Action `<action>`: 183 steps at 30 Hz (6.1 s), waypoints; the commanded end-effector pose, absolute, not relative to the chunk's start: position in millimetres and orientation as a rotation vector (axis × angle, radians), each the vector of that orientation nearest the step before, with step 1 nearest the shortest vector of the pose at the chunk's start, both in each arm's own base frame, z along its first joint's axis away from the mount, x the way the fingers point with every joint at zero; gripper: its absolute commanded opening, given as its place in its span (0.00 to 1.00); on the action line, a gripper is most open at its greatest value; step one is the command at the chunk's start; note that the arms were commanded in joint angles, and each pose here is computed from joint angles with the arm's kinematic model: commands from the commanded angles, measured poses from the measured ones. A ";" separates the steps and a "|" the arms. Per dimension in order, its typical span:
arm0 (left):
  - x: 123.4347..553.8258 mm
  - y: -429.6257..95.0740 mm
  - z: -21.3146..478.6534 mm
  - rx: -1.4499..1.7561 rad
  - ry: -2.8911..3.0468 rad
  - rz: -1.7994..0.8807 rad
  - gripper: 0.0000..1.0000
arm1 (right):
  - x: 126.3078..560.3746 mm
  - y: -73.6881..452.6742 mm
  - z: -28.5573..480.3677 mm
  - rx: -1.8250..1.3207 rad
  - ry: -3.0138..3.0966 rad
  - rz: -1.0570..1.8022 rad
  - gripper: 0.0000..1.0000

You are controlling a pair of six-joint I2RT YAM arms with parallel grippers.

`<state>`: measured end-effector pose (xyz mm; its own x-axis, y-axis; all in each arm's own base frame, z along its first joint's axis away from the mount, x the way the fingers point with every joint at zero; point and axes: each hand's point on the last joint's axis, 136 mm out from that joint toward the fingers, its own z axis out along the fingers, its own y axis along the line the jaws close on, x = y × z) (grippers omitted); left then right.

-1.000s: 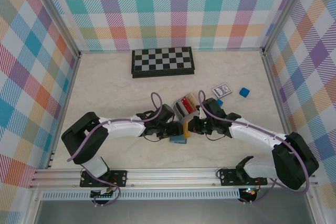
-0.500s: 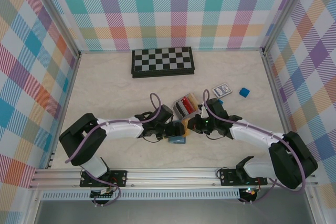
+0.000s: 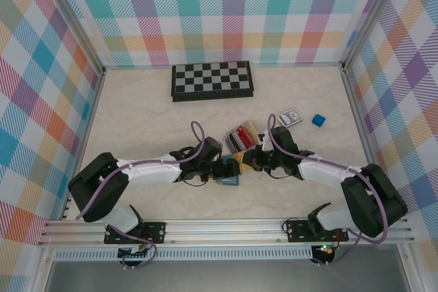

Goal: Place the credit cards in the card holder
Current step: Open the card holder at the bottom-center of the table, then flip over the card slot in the card holder.

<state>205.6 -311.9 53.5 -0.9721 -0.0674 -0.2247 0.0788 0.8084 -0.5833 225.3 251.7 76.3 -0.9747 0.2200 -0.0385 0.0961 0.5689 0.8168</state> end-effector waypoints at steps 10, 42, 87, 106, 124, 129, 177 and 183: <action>200.5 -324.5 63.5 0.085 2.726 -1.031 0.76 | 232.1 265.9 80.2 0.306 2.605 1.523 0.08; 186.1 -297.0 76.2 0.364 2.808 -0.801 0.75 | 236.6 278.5 91.0 0.227 2.607 1.613 0.08; 191.3 -290.7 62.0 -0.079 2.747 -0.963 0.06 | 192.0 216.1 78.8 0.056 2.960 0.769 0.07; 186.7 -272.9 46.0 -0.178 2.762 -0.892 0.02 | 200.1 216.9 62.5 0.117 2.910 0.734 0.07; 187.1 -273.2 47.1 -0.223 2.749 -0.887 0.01 | 204.4 219.6 64.3 0.056 2.869 0.691 0.07; 186.8 -271.8 47.2 -0.225 2.749 -0.881 0.01 | 202.5 217.2 56.0 0.049 2.881 0.665 0.07; 182.3 -285.1 35.3 -0.275 2.732 -0.989 0.11 | 206.1 277.5 48.9 0.049 2.853 0.942 0.07; 178.2 -262.8 37.0 -0.280 2.731 -0.882 0.47 | 200.6 270.0 29.0 0.082 2.894 0.896 0.07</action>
<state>183.9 -275.8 35.9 -0.9537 -0.2591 -0.1526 -0.1097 0.7723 -0.6257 206.4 273.8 42.0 -0.9907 0.0785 -0.1114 -0.0010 0.8132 0.5820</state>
